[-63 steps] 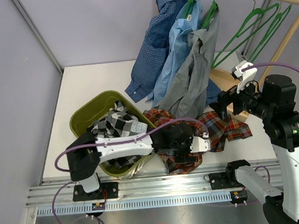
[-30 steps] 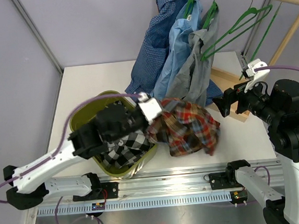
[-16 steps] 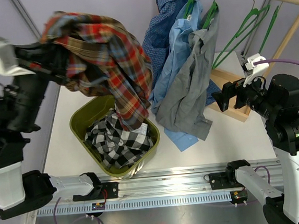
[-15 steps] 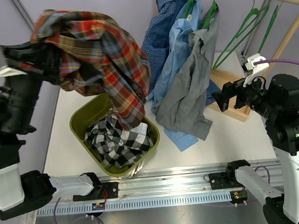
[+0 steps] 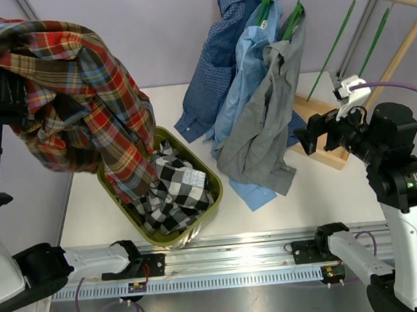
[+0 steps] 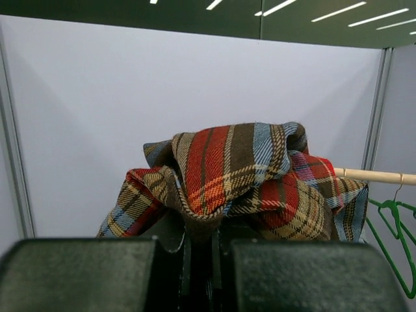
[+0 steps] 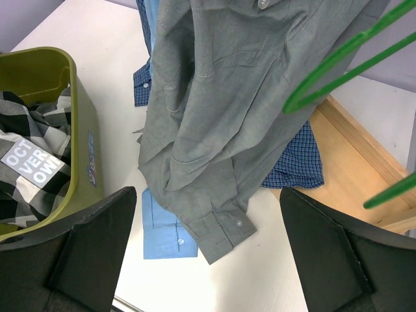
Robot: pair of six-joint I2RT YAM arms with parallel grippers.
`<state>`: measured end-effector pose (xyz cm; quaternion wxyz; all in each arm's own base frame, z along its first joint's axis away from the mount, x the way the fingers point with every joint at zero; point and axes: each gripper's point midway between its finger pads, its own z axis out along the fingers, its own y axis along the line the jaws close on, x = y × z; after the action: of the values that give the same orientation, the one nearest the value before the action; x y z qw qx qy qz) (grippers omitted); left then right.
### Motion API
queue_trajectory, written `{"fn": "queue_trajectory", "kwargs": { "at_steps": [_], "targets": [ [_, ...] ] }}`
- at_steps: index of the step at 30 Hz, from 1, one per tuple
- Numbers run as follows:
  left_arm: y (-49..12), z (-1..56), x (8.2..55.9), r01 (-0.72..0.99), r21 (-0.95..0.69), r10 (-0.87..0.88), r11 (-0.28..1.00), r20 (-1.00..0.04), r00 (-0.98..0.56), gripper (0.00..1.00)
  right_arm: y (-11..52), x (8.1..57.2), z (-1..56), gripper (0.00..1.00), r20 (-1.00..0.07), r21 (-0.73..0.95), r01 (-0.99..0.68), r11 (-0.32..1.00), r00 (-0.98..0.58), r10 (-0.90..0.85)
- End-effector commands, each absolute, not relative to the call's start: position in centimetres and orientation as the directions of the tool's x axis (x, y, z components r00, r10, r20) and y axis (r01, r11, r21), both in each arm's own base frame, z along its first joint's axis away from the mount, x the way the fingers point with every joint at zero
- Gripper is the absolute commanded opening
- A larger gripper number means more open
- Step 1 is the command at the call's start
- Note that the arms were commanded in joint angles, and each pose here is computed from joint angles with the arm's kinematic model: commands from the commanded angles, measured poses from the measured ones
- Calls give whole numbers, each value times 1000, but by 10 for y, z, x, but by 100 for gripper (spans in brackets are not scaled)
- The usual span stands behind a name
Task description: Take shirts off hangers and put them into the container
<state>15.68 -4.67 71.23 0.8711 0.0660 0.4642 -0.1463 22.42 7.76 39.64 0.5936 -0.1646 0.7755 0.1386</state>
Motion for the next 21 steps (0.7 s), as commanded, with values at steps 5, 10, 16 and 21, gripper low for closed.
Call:
{"fn": "queue_trajectory", "kwargs": {
  "at_steps": [5,10,16,21],
  "targets": [
    [-25,766,117,438,-106,-390,893,-670,632,0,76,233,397,99,-975,7,-411,911,-206,-86],
    [-34,787,109,488,-92,-442,868,-593,673,0,75,232,394,99,-974,4,-405,914,-207,-88],
    [-42,812,103,513,-83,-483,854,-493,724,0,72,228,391,99,-974,-3,-399,917,-205,-92],
    [-49,825,104,510,-75,-488,857,-440,754,0,70,226,389,99,-975,-9,-390,921,-201,-95]
  ]
}}
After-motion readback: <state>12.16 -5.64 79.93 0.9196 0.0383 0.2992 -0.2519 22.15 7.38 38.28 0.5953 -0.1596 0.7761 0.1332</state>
